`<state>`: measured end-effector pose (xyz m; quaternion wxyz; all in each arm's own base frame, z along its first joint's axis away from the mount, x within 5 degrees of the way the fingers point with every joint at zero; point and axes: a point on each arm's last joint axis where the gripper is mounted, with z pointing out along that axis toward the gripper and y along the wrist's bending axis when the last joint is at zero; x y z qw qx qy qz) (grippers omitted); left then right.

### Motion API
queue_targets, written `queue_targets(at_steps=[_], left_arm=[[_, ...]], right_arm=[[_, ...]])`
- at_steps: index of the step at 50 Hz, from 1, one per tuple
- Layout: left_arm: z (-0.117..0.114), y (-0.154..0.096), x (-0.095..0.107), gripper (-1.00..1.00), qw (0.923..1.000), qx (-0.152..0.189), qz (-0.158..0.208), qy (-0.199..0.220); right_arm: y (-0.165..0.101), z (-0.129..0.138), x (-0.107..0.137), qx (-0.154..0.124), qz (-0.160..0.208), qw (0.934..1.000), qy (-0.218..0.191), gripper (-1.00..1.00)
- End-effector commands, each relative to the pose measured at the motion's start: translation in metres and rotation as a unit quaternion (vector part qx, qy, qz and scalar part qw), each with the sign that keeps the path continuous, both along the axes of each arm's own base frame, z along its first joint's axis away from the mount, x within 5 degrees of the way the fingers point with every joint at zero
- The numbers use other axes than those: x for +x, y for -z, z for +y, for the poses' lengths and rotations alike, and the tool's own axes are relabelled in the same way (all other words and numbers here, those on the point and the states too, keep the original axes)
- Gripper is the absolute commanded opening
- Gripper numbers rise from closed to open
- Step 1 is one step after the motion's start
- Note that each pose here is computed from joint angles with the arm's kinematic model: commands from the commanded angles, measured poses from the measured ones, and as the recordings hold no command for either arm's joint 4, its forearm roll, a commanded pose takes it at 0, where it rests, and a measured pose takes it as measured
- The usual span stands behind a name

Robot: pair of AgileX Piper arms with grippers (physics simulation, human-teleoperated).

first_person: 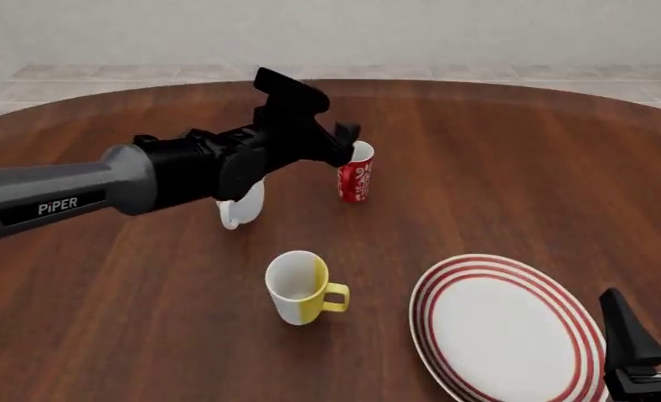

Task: Pick up the red mug and put it on the plate

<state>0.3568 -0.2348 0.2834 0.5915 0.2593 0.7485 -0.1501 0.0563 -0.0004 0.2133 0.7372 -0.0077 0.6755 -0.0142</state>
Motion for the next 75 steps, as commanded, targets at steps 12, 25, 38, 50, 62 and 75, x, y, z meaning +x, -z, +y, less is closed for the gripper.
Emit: queue_targets(at_steps=[12, 25, 38, 50, 62, 75], left_arm=[[-0.012, 0.032, 0.018, 1.00, 0.9997, 0.014, 0.021, 0.000], [-0.014, 0.044, 0.026, 1.00, 0.9995, 0.018, 0.028, -0.003], [-0.014, 0.057, 0.037, 1.00, 0.9992, 0.027, 0.030, -0.007], [-0.017, 0.073, 0.043, 1.00, 0.9988, 0.029, 0.038, -0.009], [-0.022, 0.078, 0.045, 1.00, 0.9987, 0.029, 0.041, -0.006], [-0.024, 0.084, 0.047, 1.00, 0.9987, 0.028, 0.043, -0.006]], right_arm=[[0.000, 0.000, 0.000, 0.000, 0.001, 1.0000, 0.000, 1.00], [0.000, 0.000, 0.000, 0.000, 0.001, 1.0000, -0.001, 1.00], [0.000, 0.000, 0.000, -0.002, 0.002, 1.0000, -0.002, 1.00], [0.001, 0.000, 0.000, -0.003, 0.004, 1.0000, -0.002, 1.00], [0.001, 0.000, 0.000, -0.003, 0.004, 1.0000, -0.001, 1.00], [0.001, 0.000, 0.000, -0.001, 0.005, 1.0000, -0.001, 1.00]])
